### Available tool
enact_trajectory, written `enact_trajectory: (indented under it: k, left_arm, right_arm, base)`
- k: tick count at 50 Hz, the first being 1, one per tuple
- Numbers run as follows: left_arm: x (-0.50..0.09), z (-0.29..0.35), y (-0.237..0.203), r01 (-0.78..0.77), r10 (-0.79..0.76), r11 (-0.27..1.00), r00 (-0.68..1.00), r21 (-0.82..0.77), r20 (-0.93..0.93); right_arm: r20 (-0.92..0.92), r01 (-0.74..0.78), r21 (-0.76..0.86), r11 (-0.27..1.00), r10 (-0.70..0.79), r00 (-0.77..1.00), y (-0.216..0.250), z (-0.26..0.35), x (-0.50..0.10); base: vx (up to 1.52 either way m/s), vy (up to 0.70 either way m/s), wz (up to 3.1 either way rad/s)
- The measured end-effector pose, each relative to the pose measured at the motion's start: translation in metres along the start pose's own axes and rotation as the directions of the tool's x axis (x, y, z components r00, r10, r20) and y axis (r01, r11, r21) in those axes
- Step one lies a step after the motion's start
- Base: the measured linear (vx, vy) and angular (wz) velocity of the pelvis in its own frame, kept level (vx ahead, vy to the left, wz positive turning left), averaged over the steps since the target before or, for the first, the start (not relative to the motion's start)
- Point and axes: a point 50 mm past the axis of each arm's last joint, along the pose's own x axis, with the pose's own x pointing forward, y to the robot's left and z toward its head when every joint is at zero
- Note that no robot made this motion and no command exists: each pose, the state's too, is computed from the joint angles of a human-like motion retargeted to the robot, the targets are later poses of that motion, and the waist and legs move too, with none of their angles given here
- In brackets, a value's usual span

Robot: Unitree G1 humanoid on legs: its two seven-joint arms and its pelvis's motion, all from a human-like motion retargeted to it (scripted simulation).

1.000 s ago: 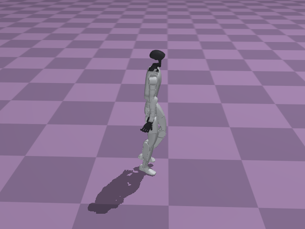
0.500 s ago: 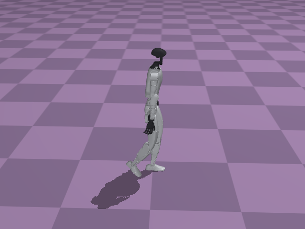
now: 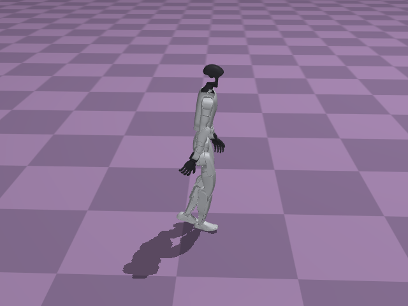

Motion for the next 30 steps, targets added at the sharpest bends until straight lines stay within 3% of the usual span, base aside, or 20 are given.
enact_trajectory:
  k: [2,9,16,22,30]
  left_arm:
    - [-0.007,-0.013,-0.008,-0.033,0.031,0.997,0.999,-0.067,-0.038]
    - [-0.027,-0.062,-0.026,0.094,-0.151,0.976,0.944,-0.198,-0.293]
    - [-0.042,-0.086,-0.038,0.304,-0.334,0.943,0.835,-0.139,-0.437]
    - [-0.053,-0.097,-0.048,0.507,-0.463,0.861,0.742,-0.046,-0.485]
    - [-0.038,-0.072,-0.044,0.45,-0.511,0.86,0.762,-0.243,-0.398]
  right_arm:
    - [0.072,-0.011,-0.026,1.0,0.013,0.997,-0.005,0.024,-0.007]
    - [0.364,0.088,-0.078,0.993,-0.054,0.93,-0.016,0.117,-0.047]
    - [0.585,0.165,-0.158,0.973,-0.043,0.81,-0.014,0.182,-0.092]
    - [0.588,0.194,-0.306,0.932,0.024,0.808,0.006,0.19,-0.098]
    - [0.43,0.157,-0.395,0.905,0.031,0.902,0.01,0.15,-0.066]
  base:
    - [0.22,0.02,0.35]
    - [0.15,-0.01,-0.05]
    - [0.18,0.07,-0.22]
    - [0.4,0.04,-0.18]
    - [0.49,0.02,-0.32]
